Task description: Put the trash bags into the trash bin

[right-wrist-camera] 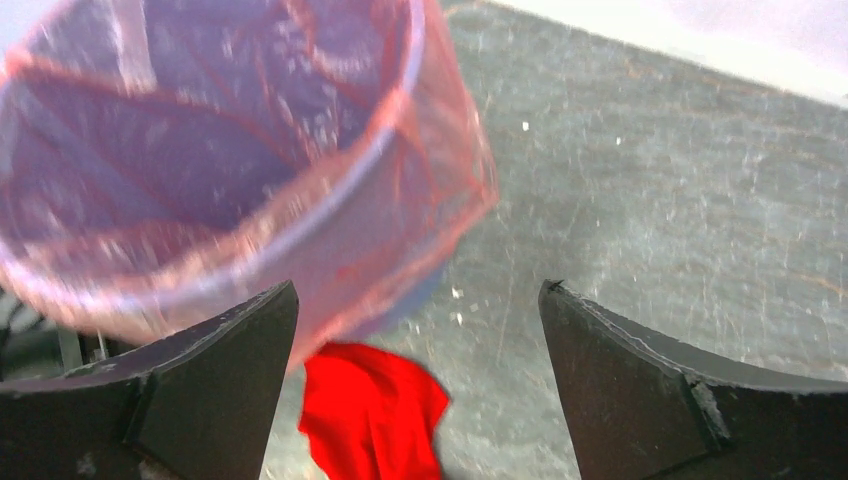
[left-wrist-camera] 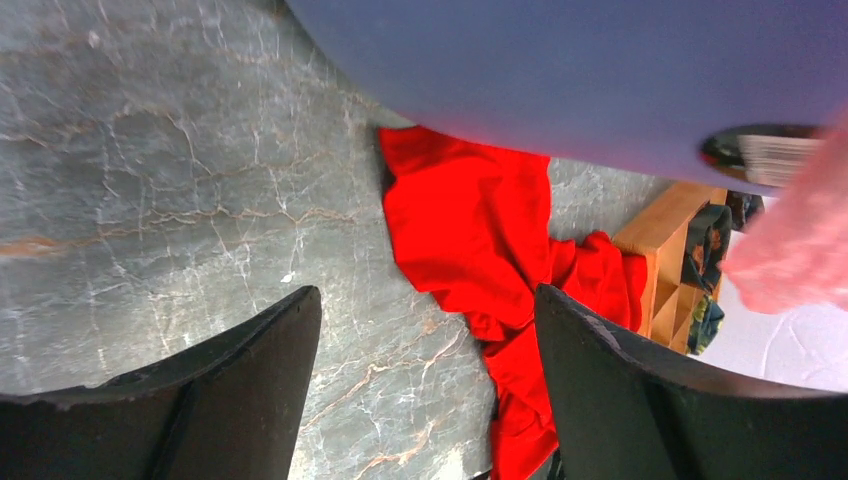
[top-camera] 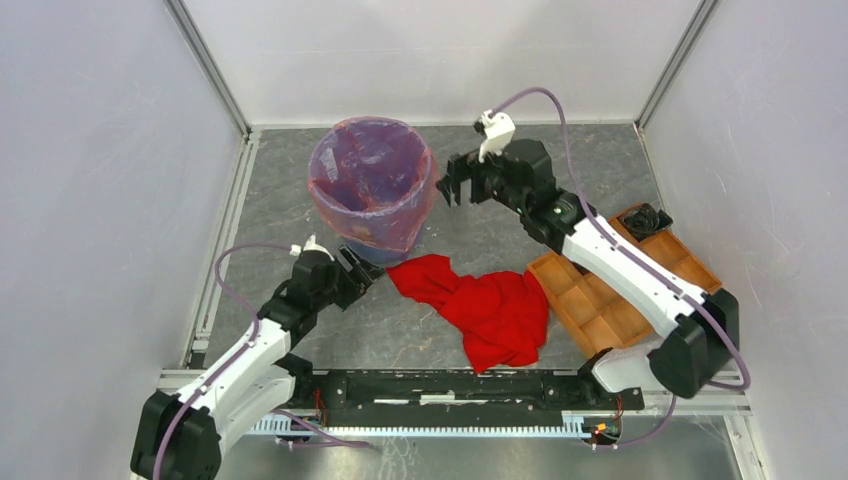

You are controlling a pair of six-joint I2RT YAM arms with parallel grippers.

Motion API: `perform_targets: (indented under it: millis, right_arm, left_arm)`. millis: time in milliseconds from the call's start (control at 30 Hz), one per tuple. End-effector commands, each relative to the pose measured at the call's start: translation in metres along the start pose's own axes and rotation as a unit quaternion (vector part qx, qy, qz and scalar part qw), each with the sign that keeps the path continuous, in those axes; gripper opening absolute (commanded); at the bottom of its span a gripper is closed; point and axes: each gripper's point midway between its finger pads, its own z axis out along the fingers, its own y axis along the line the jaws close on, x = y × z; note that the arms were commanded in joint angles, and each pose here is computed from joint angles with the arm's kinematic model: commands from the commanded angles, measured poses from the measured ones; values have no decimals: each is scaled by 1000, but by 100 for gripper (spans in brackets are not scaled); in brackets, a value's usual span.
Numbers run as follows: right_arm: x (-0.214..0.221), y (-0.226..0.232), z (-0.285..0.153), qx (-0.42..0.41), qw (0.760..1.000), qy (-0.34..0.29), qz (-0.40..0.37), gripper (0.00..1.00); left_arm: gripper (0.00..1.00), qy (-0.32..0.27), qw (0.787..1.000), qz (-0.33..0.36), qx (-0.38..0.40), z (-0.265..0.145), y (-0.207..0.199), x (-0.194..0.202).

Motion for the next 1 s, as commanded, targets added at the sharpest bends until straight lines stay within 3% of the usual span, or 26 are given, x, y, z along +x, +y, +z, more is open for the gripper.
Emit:
perform_targets:
  millis: [0,167,300,433,533,700,967]
  right_arm:
    - [37,0,-20,-70,996,0,-58,98]
    - [114,-3,-24,-109,988,17,-111,98]
    - [165,32,-15,-142,985,15,-96,98]
    - [173,37,-3,-71,996,-53,-16,98]
    - [176,61,8,-74,992,-97,-1,98]
    - [174,94,40,-71,989,-130,16,98]
    - [172,97,123,9,990,-137,41,98]
  left_arm:
    - [87,-7,997,-31,68,1,-29,-6]
    - [99,-40,999,-26,22,-12,-7,-12]
    - [100,-64,997,-16,27,-32,-9,-19]
    - [100,-96,992,32,74,-60,-35,-34]
    - [100,-115,980,79,140,-91,-69,-43]
    - [100,-160,964,125,173,-133,-90,-58]
    - [100,-188,945,205,173,-179,-105,-70]
